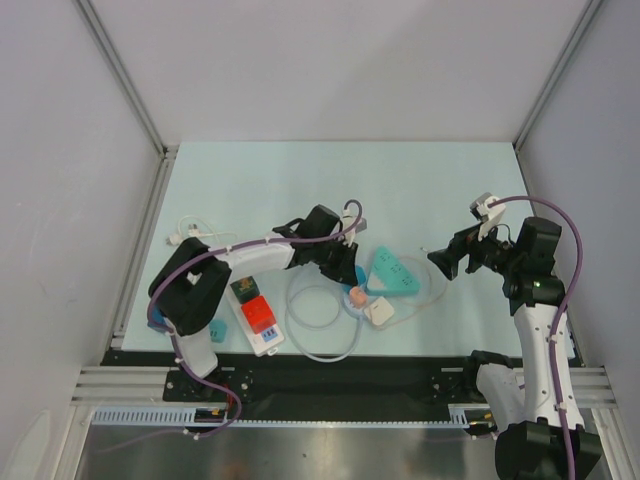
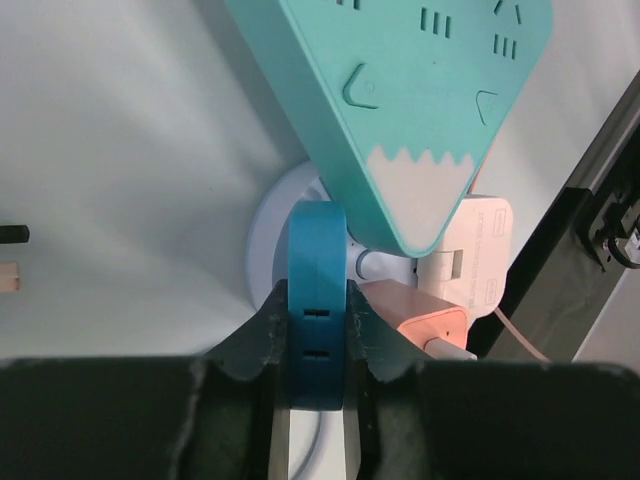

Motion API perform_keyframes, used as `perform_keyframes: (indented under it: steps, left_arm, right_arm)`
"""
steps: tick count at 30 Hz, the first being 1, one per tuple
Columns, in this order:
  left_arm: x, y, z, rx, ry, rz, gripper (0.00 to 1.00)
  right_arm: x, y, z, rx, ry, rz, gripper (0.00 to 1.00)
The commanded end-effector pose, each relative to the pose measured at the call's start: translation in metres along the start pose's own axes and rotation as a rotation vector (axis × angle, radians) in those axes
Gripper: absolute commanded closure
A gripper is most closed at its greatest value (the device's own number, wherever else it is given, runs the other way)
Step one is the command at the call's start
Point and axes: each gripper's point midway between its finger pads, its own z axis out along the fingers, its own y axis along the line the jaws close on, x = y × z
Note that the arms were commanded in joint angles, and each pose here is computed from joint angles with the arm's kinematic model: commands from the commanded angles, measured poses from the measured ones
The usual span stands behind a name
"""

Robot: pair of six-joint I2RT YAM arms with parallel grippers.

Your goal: Pull the plug off the socket

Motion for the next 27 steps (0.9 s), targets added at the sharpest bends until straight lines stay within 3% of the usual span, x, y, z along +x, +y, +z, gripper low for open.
perform_keyframes:
  steps: [1,11,14,22,27]
  left_arm:
    - [-0.031,-0.009,-0.014,-0.003,-0.085,0.045,1.0]
    - [-0.077,-0.049,-0.039,0.139,-0.363,-0.088,1.0]
    - [-0.092,-0.055,-0.046,0.149,-0.44,-0.058,1.0]
    - [-0.1,-0.066,-0.051,0.092,-0.473,0.184,1.0]
    - [-0.087,-0.069,-0.061,0.041,-0.464,0.39,1.0]
  right_arm:
    - [-0.002,-0.002,0.0,0.004,-0.008,-0.018,0.0]
    - [0.004,0.008,0.009,-0.078,0.003,0.039,0.0]
    - [0.009,0.015,0.016,-0.124,0.023,0.077,0.0]
    - [0.03,0.02,0.036,-0.21,0.104,0.075,0.0]
    - [0.008,0.01,0.033,-0.257,0.076,-0.138,0.01]
